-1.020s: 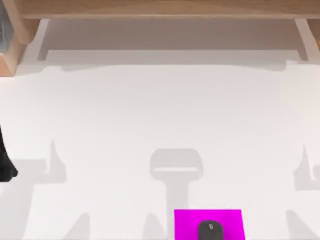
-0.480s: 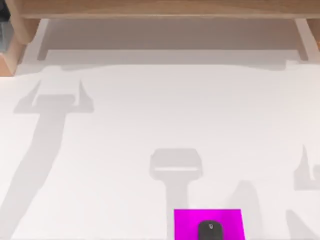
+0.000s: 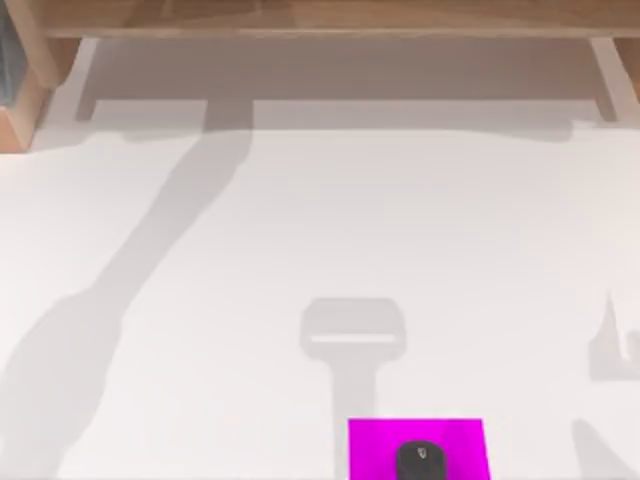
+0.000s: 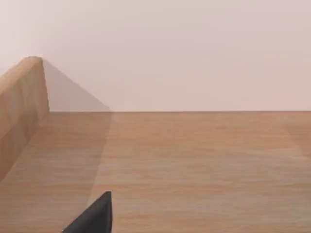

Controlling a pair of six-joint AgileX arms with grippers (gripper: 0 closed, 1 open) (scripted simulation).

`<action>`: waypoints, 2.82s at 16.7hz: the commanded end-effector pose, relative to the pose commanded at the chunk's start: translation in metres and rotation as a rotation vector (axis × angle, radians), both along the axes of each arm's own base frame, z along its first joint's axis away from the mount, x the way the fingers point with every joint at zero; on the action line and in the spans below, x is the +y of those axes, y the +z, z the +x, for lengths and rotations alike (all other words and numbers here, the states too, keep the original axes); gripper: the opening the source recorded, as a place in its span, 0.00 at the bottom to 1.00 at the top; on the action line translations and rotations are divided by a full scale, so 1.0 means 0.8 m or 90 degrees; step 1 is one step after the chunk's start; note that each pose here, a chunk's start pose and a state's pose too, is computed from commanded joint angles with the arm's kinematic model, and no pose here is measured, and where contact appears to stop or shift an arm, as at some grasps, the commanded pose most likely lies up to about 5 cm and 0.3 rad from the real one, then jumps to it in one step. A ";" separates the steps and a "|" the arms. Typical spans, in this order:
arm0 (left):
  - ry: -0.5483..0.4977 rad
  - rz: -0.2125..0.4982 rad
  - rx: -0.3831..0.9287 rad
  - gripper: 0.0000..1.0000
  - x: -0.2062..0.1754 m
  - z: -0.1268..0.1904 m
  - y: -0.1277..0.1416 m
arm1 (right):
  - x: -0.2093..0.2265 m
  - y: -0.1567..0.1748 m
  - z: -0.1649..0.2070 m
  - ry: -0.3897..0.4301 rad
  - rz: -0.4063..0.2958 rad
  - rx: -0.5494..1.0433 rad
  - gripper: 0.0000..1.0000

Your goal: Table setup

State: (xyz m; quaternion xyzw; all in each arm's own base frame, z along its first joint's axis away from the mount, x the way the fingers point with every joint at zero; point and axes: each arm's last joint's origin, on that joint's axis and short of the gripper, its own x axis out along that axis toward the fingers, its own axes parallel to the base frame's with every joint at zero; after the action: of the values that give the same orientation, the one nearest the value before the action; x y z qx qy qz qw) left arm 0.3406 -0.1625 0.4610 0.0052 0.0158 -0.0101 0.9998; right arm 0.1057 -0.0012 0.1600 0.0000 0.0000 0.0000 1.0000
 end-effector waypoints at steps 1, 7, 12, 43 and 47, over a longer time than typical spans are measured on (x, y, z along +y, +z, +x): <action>0.000 0.001 -0.001 1.00 -0.023 0.018 0.000 | 0.000 0.000 0.000 0.000 0.000 0.000 1.00; 0.002 -0.011 -0.023 1.00 -0.131 0.074 -0.019 | 0.000 0.000 0.000 0.000 0.000 0.000 1.00; 0.002 -0.015 -0.027 1.00 -0.164 0.084 -0.036 | 0.000 0.000 0.000 0.000 0.000 0.000 1.00; 0.002 -0.015 -0.028 0.25 -0.163 0.107 -0.037 | 0.000 0.000 0.000 0.000 0.000 0.000 1.00; 0.002 -0.015 -0.028 0.00 -0.163 0.107 -0.037 | 0.000 0.000 0.000 0.000 0.000 0.000 1.00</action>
State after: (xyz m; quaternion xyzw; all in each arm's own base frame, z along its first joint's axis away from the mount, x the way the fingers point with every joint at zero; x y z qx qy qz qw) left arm 0.4263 -0.2929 0.4311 -0.0067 -0.0062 -0.0089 0.9999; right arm 0.1057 -0.0012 0.1600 0.0000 0.0000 0.0000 1.0000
